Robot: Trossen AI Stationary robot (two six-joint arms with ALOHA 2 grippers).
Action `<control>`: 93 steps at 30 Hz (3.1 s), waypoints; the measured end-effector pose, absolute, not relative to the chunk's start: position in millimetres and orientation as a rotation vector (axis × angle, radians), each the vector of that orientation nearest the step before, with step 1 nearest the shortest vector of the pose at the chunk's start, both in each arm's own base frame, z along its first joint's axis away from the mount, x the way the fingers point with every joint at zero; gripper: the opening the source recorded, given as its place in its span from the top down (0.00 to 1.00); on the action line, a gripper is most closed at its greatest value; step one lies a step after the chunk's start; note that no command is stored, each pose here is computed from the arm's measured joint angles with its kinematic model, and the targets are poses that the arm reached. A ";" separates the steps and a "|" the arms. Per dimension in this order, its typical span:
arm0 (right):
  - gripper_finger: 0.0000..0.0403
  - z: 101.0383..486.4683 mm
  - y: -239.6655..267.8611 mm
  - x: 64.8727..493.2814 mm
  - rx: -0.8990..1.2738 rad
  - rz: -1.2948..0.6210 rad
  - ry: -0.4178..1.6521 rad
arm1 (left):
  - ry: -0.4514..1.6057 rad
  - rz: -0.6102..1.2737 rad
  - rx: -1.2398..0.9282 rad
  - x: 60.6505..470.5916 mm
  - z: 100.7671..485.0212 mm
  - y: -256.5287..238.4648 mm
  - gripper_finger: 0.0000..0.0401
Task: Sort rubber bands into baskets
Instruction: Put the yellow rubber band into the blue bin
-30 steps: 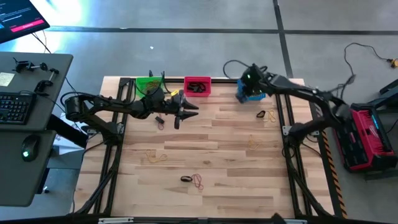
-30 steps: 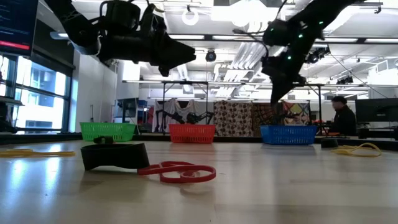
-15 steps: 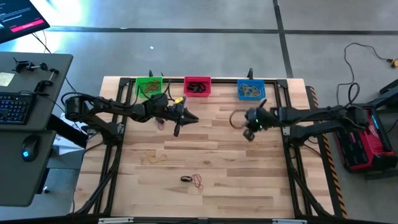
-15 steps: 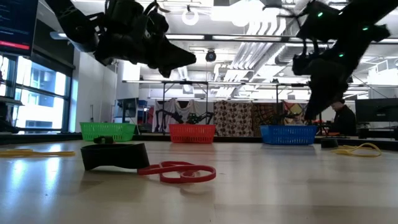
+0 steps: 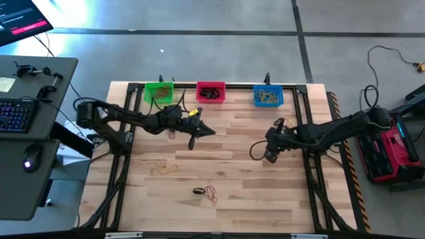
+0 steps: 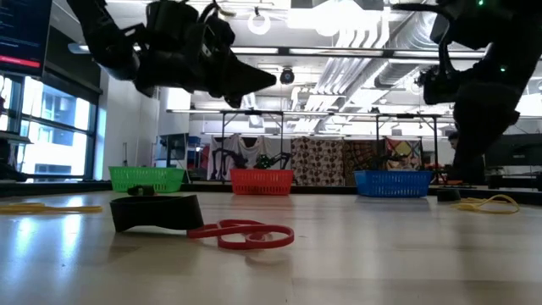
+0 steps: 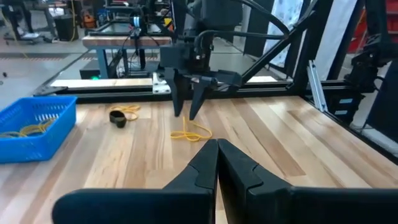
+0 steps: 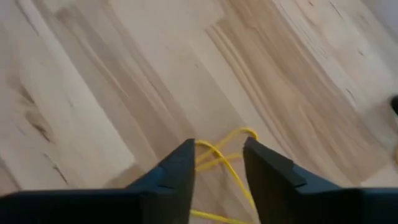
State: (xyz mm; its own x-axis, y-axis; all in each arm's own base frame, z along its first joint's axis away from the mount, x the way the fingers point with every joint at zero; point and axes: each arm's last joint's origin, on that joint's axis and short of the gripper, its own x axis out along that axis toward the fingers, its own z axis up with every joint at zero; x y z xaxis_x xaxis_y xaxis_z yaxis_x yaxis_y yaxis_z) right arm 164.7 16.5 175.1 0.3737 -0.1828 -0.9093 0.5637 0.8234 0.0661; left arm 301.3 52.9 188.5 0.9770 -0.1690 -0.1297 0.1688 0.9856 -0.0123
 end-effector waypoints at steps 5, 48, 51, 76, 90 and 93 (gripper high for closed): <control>0.59 173.4 19.2 162.6 0.385 -0.492 1.120 | 0.127 -0.181 -0.039 308.9 172.8 53.3 1.00; 0.99 144.7 24.4 189.8 0.307 -0.318 1.225 | 0.142 -0.269 -0.027 314.4 161.9 29.6 1.00; 1.00 151.2 24.7 194.3 0.289 -0.297 1.167 | 0.140 -0.268 -0.033 314.4 162.1 29.7 1.00; 1.00 189.9 -28.3 231.3 0.220 -0.690 0.511 | 0.139 -0.172 -0.004 316.4 162.3 20.0 1.00; 1.00 199.3 -103.9 213.7 0.201 -1.063 0.398 | 0.139 -0.167 0.006 316.5 162.2 19.6 1.00; 1.00 198.9 -121.5 204.0 0.217 -1.150 0.397 | 0.141 -0.167 0.006 316.4 161.9 19.6 1.00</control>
